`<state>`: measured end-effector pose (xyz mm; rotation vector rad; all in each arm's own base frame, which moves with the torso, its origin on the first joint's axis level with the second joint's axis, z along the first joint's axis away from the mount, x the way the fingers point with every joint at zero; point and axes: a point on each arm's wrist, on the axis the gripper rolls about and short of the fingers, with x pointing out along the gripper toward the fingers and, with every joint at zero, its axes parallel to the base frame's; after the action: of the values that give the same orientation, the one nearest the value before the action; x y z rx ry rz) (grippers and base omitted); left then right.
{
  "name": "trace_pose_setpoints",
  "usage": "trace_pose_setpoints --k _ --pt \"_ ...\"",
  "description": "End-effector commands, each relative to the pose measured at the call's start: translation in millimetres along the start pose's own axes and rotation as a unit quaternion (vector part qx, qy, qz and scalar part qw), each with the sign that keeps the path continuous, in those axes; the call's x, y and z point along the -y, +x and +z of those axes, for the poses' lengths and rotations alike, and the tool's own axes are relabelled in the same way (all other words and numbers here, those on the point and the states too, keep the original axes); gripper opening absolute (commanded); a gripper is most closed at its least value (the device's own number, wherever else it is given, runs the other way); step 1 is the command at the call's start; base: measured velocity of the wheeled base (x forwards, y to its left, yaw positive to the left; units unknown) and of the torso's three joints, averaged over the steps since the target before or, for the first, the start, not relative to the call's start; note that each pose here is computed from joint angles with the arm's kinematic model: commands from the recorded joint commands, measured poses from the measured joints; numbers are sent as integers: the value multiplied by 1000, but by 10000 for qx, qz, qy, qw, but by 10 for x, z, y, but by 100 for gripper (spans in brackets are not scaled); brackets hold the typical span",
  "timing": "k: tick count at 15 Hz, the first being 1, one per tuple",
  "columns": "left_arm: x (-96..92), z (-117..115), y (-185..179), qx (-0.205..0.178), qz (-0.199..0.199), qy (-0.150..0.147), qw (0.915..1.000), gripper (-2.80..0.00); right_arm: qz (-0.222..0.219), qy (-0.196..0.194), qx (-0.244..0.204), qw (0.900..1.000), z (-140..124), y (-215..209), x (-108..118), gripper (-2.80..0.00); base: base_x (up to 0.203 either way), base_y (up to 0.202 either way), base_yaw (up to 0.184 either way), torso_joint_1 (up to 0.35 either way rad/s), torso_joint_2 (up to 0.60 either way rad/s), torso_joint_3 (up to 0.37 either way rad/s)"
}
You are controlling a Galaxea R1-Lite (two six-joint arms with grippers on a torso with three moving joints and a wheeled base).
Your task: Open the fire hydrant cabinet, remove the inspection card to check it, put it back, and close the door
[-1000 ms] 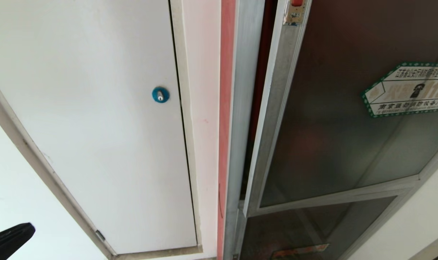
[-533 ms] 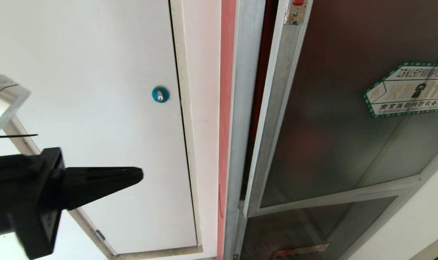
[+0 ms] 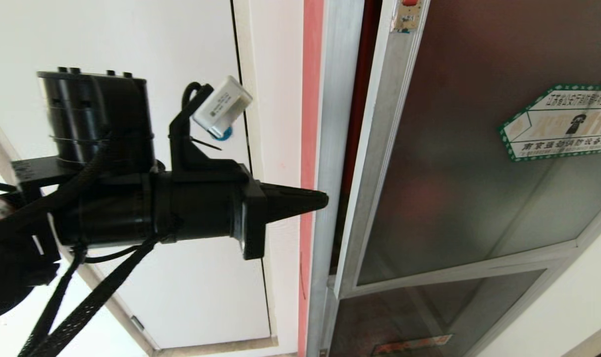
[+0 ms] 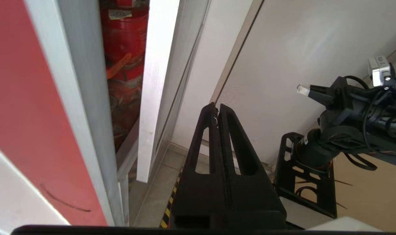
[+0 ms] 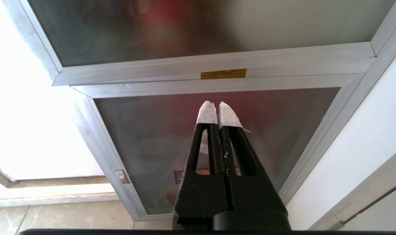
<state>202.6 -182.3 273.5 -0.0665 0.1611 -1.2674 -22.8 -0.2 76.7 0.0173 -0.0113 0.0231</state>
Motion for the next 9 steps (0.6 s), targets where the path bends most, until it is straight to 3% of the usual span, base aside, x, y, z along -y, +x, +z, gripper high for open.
trace_pose_setpoints --k 1,9 --pt "-122 -87 226 -178 -47 -112 9998 -280 7 -2 -19 10000 -7 3 0 -280 0 0 0 0 0 0" --pt "-320 -54 558 -149 65 -92 9998 -280 0 6 -25 10000 -7 4 0 -280 0 0 0 0 0 0"
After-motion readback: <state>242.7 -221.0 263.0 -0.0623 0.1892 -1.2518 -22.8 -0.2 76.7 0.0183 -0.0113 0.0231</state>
